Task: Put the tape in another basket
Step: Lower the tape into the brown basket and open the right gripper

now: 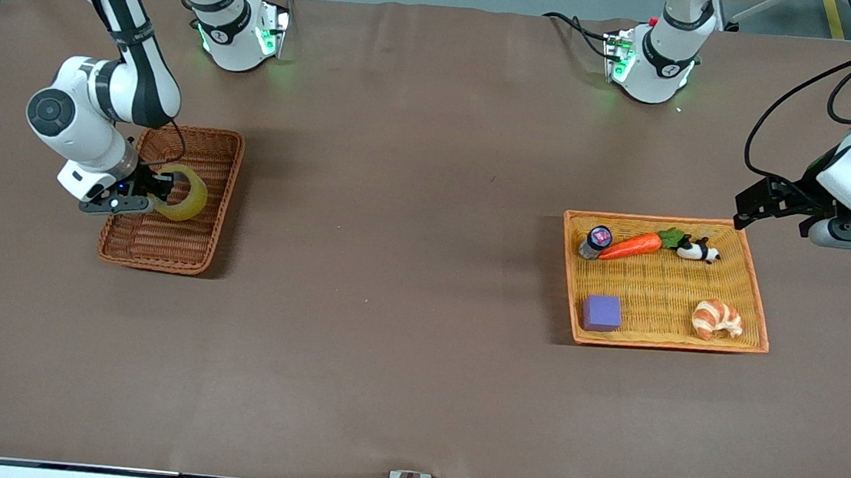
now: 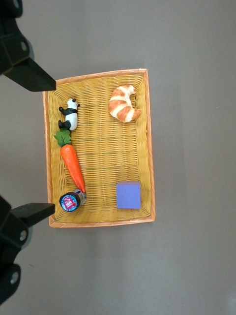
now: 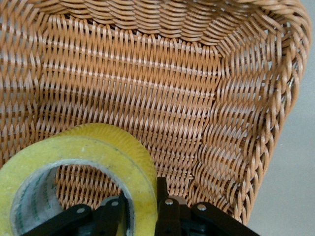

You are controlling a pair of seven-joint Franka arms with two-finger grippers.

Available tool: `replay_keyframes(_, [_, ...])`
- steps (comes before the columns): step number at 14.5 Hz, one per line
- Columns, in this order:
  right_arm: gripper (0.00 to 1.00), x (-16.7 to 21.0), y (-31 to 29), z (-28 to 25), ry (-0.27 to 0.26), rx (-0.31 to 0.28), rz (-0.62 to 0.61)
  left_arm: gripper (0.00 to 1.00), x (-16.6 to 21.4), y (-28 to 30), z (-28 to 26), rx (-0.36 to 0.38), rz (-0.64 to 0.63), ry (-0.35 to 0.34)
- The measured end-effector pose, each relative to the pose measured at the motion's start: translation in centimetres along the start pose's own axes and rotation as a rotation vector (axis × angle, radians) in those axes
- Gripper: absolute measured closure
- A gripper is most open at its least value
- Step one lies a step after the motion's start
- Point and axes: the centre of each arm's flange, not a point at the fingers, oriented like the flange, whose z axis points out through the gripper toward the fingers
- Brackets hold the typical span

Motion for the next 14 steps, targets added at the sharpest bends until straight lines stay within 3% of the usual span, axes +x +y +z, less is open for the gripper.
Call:
replay_keyframes(2, [0.78,-0.2,0.0,0.3,-0.003,0.0,-0.002,0.0,0.0,0.0,0.1,0.0,0.0,-0.001])
replay_keyframes(3, [0.71,-0.2,0.0,0.4,-0.004,0.0,-0.004,0.0,0.0,0.0,0.1,0.0,0.0,-0.002])
replay_keyframes(9, [0.14,0.7,-0.1,-0.8,-0.002,0.0,-0.009,0.0,0.2,0.0,0.4,0.0,0.0,-0.008])
replay_keyframes(11, [0.0,3.1,-0.2,-5.1,-0.018,0.006,0.028,0.0,0.2,0.0,0.5,0.0,0.0,-0.008])
replay_keyframes(14, [0.0,7.6,-1.9,-16.9,-0.043,0.003,0.129,0.0,0.2,0.0,0.4,0.0,0.0,-0.007])
